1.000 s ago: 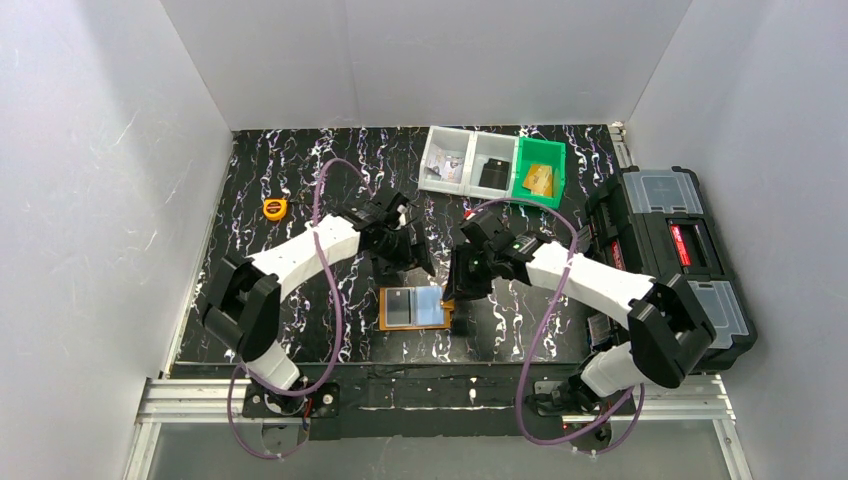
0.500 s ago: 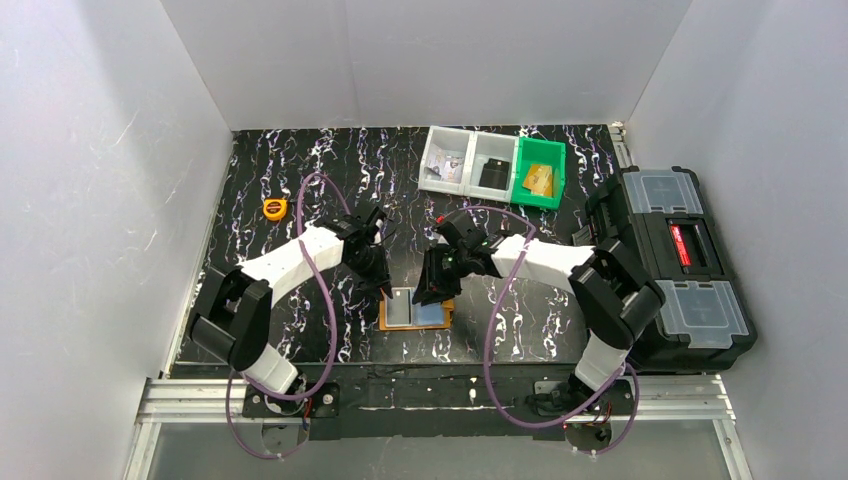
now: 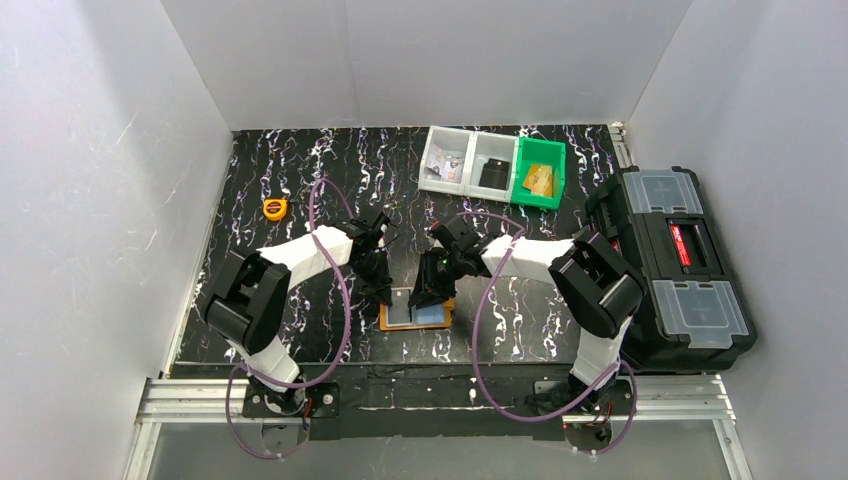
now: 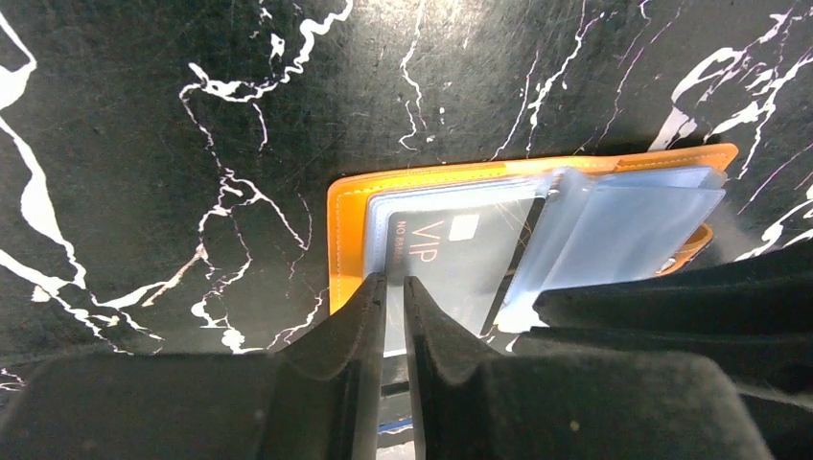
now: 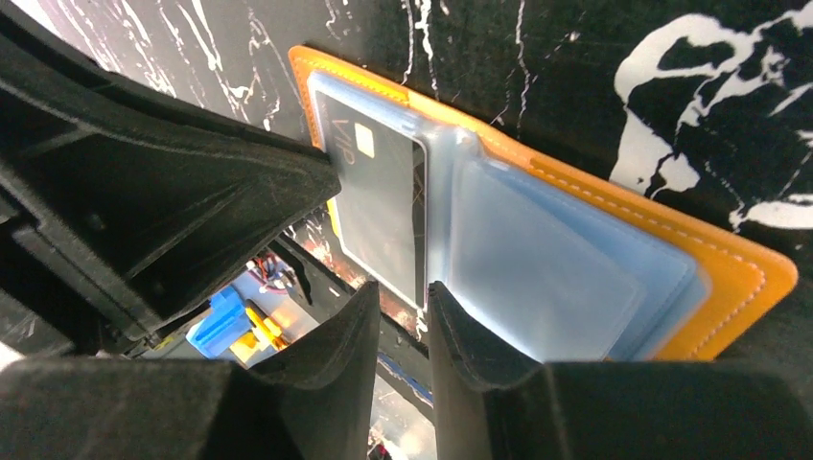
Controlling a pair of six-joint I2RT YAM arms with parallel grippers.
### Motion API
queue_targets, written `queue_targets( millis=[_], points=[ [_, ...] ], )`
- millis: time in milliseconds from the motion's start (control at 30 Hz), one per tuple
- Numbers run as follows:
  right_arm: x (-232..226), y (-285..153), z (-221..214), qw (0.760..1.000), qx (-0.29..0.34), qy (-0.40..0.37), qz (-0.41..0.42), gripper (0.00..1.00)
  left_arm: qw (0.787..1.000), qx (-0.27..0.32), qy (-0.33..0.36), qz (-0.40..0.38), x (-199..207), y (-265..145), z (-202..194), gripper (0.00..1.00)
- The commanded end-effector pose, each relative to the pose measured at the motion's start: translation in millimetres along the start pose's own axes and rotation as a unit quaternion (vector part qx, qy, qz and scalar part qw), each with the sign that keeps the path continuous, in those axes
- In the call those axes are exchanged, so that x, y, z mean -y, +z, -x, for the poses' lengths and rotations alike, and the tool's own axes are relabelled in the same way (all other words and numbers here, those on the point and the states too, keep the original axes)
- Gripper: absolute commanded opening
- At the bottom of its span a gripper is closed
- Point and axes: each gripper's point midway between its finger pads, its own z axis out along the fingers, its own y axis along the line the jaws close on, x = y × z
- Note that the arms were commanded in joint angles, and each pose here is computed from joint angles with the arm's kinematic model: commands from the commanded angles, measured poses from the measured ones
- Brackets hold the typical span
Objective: Take the credit cards out of the card holder
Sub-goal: Remove the credit card from the card holder.
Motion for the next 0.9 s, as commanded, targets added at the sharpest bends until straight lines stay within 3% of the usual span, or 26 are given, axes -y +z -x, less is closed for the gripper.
queue_targets(
  millis=[0, 267, 867],
  points=[
    [-8, 6, 3, 1.000, -0.003, -0.008, 0.013, 0.32, 1.000, -0.014, -0.005, 0.010, -7, 7, -8, 0.11],
    [3, 12, 0, 1.000, -0.007, -0.002, 0.003, 0.31, 0.999, -0.025, -0.012, 0.029, -10, 16, -23, 0.00],
    [18, 10, -7, 0.998, -0.019, 0.035, 0.057, 0.23, 0.997, -0.046, -0.031, 0.058, -20, 28, -34, 0.00]
  ],
)
